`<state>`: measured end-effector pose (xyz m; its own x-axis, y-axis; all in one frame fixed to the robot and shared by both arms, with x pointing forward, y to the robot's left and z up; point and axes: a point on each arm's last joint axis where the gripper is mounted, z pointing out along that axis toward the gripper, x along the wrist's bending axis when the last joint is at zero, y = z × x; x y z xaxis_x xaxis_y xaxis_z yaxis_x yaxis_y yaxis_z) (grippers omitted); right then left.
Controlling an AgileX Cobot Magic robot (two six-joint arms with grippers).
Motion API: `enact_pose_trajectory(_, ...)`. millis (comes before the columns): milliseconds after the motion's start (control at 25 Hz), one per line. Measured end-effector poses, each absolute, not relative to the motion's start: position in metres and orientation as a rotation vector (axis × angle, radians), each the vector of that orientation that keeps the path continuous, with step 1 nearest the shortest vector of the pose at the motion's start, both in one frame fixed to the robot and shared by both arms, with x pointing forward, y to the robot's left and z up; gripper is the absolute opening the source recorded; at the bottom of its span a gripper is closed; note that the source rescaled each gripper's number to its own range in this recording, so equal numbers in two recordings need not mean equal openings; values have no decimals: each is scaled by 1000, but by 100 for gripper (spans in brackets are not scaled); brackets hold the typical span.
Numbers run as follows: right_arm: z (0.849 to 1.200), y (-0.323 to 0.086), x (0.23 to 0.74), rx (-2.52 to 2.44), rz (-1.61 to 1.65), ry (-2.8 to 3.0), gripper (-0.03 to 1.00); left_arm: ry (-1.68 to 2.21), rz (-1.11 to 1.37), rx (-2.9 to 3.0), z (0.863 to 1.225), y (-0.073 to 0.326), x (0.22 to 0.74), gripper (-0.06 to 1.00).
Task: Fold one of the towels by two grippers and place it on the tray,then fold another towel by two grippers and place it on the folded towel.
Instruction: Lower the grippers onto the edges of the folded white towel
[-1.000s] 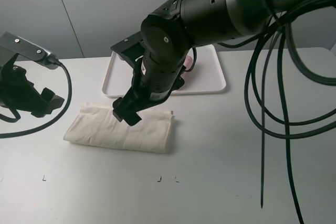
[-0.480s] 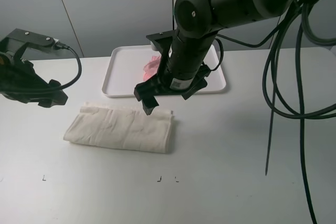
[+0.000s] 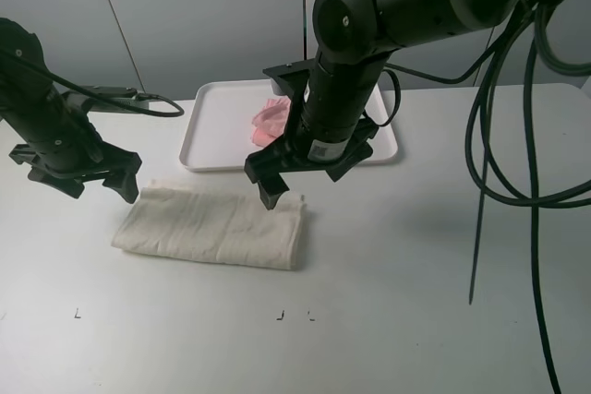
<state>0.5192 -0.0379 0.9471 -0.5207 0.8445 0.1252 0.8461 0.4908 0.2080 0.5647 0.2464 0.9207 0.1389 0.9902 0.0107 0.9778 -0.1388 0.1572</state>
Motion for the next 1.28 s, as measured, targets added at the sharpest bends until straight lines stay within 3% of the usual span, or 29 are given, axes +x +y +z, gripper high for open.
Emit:
enact_pose_trajectory(400,947,-38,519,-1532,-382,-2708,100,2066,101,2301,881,246,570,99)
enact_pose_trajectory(1280,947,-39,519,-1525,-368,-2713,100,2071,176,2309,881,250,572,100)
